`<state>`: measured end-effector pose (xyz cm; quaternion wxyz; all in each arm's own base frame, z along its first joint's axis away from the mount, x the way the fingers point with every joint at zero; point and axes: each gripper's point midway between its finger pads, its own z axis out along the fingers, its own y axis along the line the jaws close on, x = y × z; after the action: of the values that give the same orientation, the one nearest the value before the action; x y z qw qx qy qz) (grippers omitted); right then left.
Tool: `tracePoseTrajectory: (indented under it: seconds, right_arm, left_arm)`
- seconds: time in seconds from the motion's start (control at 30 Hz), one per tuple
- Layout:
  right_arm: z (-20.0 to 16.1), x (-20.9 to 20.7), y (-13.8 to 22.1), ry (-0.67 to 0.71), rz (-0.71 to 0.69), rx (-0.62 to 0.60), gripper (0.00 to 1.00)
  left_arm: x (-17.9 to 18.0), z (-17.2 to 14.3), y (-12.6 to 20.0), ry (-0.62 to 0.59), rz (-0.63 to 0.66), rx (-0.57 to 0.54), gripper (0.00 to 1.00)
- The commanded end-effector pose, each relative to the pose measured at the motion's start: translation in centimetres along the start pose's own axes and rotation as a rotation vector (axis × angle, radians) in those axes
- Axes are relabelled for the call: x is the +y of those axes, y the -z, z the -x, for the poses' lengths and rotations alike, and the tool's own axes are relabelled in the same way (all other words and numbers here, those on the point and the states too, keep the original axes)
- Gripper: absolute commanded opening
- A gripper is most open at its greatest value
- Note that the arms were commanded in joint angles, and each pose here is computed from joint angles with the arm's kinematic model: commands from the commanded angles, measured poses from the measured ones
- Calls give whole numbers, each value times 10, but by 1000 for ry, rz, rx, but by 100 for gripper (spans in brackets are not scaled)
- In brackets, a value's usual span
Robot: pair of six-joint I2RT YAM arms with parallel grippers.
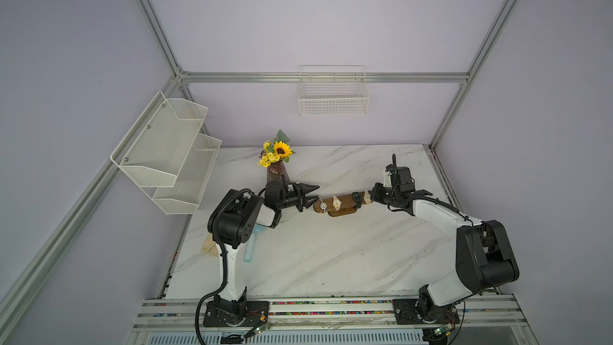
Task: Place watch on stand
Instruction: Place the watch on the stand, then reset both arms
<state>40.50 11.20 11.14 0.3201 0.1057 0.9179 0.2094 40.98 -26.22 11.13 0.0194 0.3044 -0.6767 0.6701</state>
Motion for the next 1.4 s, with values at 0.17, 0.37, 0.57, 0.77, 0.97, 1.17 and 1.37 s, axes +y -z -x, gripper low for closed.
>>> tracePoseTrajectory:
  seconds: [0.17, 0.37, 0.57, 0.77, 0.97, 1.17, 1.37]
  right_arm:
    - [1, -2, 6, 12, -6, -16, 7]
    - [-1, -2, 4, 12, -4, -9, 7]
    - [-4, -4, 4, 12, -6, -4, 7]
    - [-2, -3, 8, 13, -4, -13, 7]
    - [-3, -2, 9, 9, 2, -11, 7]
    - [-1, 0, 15, 11, 3, -24, 7]
    - [0, -6, 32, -4, -27, -74, 18]
  left_arm:
    - [-9, -2, 0, -81, 57, 19, 64]
    - [-17, -11, 3, -95, 51, 37, 71]
    - [-27, -25, 10, -108, 45, 51, 75]
    - [-22, -35, 23, -111, 89, 42, 88]
    - [-11, -29, 37, -113, 141, -3, 89]
    - [5, -26, 43, -101, 196, -16, 88]
    - [23, -27, 61, -227, 355, -79, 88]
